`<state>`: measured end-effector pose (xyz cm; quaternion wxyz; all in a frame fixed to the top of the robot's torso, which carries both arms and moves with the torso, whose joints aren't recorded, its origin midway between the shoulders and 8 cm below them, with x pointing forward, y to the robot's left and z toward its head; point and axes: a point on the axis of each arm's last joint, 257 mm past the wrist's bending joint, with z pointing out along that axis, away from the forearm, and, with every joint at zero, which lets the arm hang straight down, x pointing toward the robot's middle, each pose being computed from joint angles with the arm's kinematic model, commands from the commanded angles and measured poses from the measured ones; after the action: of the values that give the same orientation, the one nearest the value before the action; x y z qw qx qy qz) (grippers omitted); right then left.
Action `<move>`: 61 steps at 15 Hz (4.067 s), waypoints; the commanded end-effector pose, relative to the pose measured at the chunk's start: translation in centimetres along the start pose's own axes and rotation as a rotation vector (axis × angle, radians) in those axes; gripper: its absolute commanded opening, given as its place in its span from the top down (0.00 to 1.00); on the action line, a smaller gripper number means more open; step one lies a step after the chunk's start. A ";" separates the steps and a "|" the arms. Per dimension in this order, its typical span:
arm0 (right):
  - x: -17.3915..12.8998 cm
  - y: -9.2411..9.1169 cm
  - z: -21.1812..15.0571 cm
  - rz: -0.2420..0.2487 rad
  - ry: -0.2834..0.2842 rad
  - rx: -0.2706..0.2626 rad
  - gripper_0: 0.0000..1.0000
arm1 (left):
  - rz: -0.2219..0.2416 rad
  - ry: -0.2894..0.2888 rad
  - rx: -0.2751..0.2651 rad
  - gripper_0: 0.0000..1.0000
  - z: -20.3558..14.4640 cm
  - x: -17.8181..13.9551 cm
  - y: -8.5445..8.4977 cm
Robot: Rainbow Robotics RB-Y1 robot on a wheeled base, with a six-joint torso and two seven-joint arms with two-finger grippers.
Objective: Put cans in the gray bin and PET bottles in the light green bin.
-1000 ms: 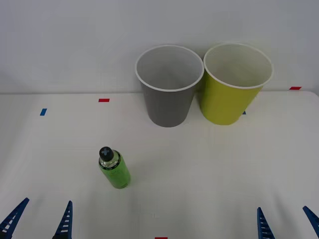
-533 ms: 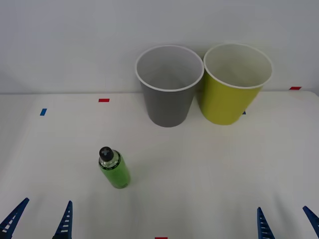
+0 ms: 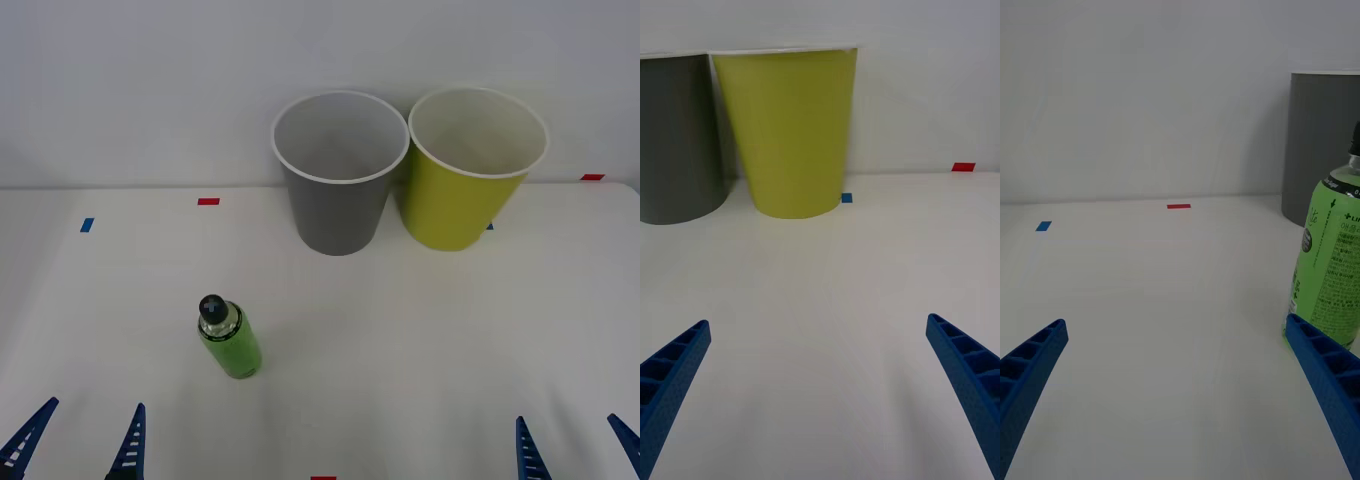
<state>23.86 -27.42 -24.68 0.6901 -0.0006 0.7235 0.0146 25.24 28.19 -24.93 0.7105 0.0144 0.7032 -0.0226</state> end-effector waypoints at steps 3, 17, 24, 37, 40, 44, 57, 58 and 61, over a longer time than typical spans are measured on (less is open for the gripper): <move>0.0 0.0 0.0 0.000 0.000 0.000 0.00 | 0.000 0.000 0.000 0.00 0.0 0.0 0.0; 0.0 0.0 0.0 0.000 0.000 0.000 0.00 | 0.000 0.000 0.000 0.00 0.0 0.0 0.0; 0.0 0.0 0.0 0.000 0.000 0.000 0.00 | 0.100 -0.006 0.185 0.00 1.4 0.8 -1.9; 0.0 0.0 0.0 0.000 0.000 0.000 0.00 | 0.180 -0.047 0.600 0.00 4.4 1.6 -11.6; 0.0 0.0 0.0 0.000 0.000 0.000 0.00 | 0.182 -0.046 0.598 0.00 5.2 1.5 -11.5; 0.0 0.0 0.0 0.000 0.000 0.000 0.00 | 0.184 -0.046 0.581 0.00 6.5 1.6 -10.7; 0.0 0.0 0.0 0.000 0.000 0.000 0.00 | 0.173 -0.069 0.547 0.00 12.5 0.9 -11.8; 0.0 0.0 0.0 0.000 0.000 0.000 0.00 | 0.170 -0.075 0.548 0.00 12.7 0.7 -12.1; 0.0 0.0 0.0 0.000 0.000 0.000 0.00 | 0.164 -0.083 0.555 0.00 13.3 0.3 -12.9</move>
<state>23.86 -27.42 -24.68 0.6901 -0.0007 0.7235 0.0146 37.69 14.80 -25.14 0.7058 0.2641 0.6386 -0.1559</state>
